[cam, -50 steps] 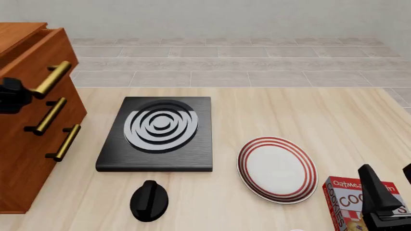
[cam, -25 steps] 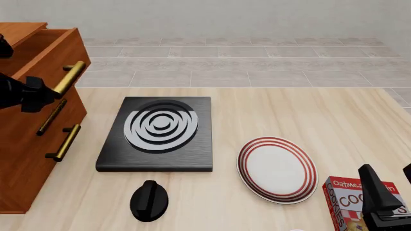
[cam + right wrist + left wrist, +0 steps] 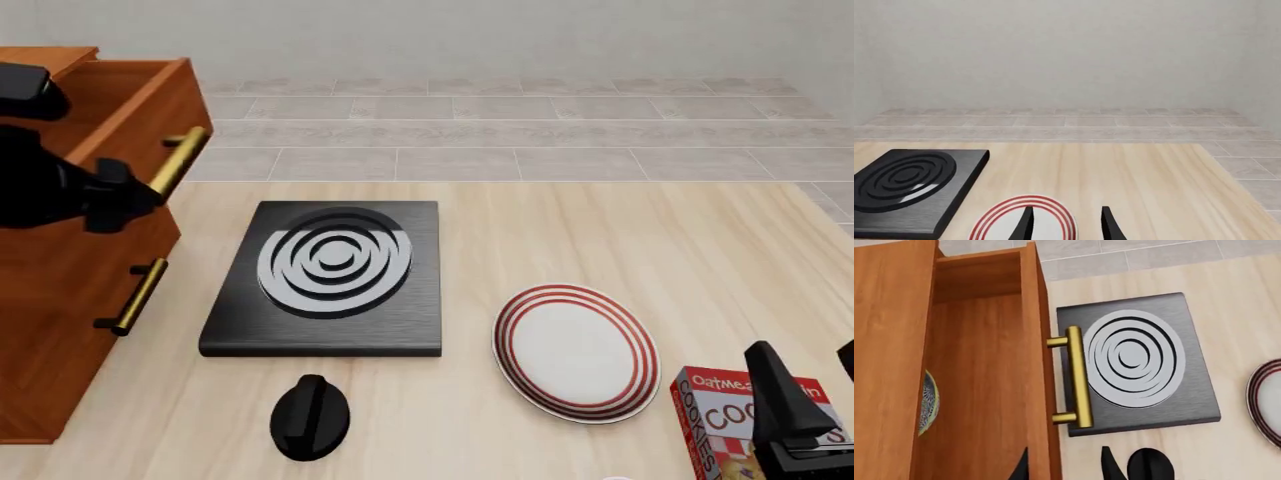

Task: Pick the akita bowl in the top layer of the wooden cabinet and place it on the plate.

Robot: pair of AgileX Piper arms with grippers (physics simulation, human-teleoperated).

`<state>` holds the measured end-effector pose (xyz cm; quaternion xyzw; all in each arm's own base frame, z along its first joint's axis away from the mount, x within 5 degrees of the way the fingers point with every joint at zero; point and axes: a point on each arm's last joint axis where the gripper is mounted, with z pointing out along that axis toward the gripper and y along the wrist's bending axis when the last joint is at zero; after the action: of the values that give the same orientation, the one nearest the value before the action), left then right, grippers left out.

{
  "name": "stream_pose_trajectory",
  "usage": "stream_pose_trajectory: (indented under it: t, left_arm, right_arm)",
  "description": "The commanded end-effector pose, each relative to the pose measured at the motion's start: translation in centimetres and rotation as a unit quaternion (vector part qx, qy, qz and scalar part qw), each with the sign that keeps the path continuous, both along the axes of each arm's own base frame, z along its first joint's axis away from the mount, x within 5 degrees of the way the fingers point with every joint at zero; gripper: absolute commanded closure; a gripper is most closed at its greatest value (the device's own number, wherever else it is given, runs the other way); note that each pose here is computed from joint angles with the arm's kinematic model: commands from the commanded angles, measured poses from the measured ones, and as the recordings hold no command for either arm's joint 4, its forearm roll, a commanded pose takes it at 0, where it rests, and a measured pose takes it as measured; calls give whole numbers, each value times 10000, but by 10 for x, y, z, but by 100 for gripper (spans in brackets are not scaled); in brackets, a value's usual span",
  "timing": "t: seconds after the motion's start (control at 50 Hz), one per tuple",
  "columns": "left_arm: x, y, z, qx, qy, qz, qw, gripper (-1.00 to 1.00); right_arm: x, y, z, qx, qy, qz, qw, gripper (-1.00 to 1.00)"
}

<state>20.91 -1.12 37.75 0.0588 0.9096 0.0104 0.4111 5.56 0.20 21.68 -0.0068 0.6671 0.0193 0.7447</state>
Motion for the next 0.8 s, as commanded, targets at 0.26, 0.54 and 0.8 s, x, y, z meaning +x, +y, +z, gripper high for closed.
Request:
stream_pose_trajectory:
  t: [0.26,0.54,0.8]
  left_arm:
    - [7,-27,-5,-231,82,-473,9986,-100]
    - [9,-40,-4,-331,88,-642,9973,-100]
    - [11,-47,-5,-421,99,-717,9965,-100]
  right_arm:
    - [0,0,0,3,-4,0,10000,-100]
    - [0,0,0,-5,-13,-8,10000,-100]
    - [0,0,0,-16,-11,-13,10000,-100]
